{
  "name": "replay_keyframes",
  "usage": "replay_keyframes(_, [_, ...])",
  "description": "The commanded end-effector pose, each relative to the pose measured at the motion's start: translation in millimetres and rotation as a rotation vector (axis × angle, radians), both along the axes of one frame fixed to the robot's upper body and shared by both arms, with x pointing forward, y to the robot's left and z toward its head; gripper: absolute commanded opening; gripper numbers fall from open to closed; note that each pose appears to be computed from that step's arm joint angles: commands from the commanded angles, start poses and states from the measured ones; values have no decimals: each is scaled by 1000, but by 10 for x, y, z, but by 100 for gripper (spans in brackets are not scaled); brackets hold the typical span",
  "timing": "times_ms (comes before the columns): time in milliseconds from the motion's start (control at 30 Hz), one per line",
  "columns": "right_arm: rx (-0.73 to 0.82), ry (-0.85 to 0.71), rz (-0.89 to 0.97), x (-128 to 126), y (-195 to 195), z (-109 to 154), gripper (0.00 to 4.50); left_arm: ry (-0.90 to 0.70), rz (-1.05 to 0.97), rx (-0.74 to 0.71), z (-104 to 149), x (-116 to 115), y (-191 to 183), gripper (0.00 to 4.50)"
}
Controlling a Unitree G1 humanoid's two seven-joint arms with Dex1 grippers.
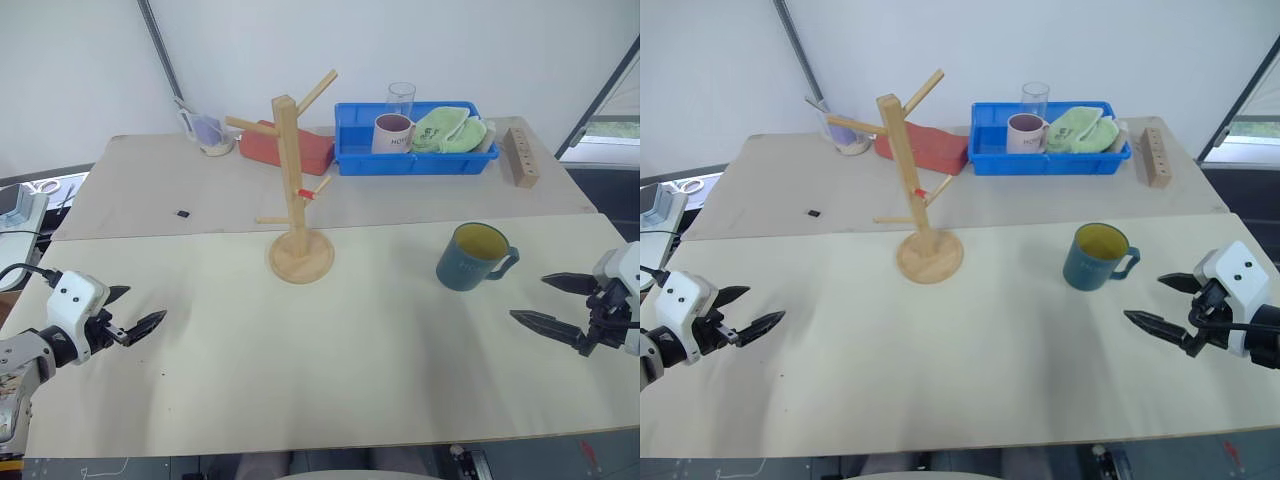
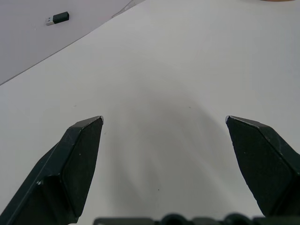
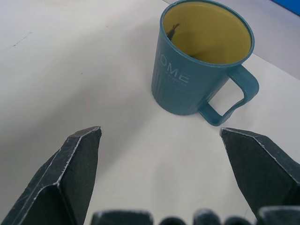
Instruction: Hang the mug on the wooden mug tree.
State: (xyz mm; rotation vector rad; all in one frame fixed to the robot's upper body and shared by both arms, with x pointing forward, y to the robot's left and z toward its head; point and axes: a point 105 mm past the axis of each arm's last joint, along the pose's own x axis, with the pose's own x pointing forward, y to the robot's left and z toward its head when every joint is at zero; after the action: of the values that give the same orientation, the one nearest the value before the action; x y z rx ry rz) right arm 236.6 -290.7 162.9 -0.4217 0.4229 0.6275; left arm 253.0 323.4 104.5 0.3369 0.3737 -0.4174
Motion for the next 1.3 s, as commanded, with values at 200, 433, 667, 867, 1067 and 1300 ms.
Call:
replay_keyframes(200, [5, -25, 0, -38, -31, -47, 447, -82, -79, -21, 231, 41, -21, 450])
replay_keyframes(433, [10, -31, -6, -50, -62, -86, 447, -101, -73, -15, 272, 74, 22, 450])
replay_keyframes(667, [11, -37, -19, -72, -101, -123, 447, -125, -186, -43, 410, 79, -149, 450])
replay_keyframes(867, [36, -80, -72, -98, -110, -164, 447, -155, -523, -110, 724, 102, -964, 450])
replay_keyframes(1067, [120, -211, -222, -103, 22, -240, 447, -181, -910, -169, 940, 0, -1875, 450])
replay_keyframes(1300, [181, -384, -532, 102, 47, -393, 447, -168, -1157, -221, 943, -32, -2403, 450])
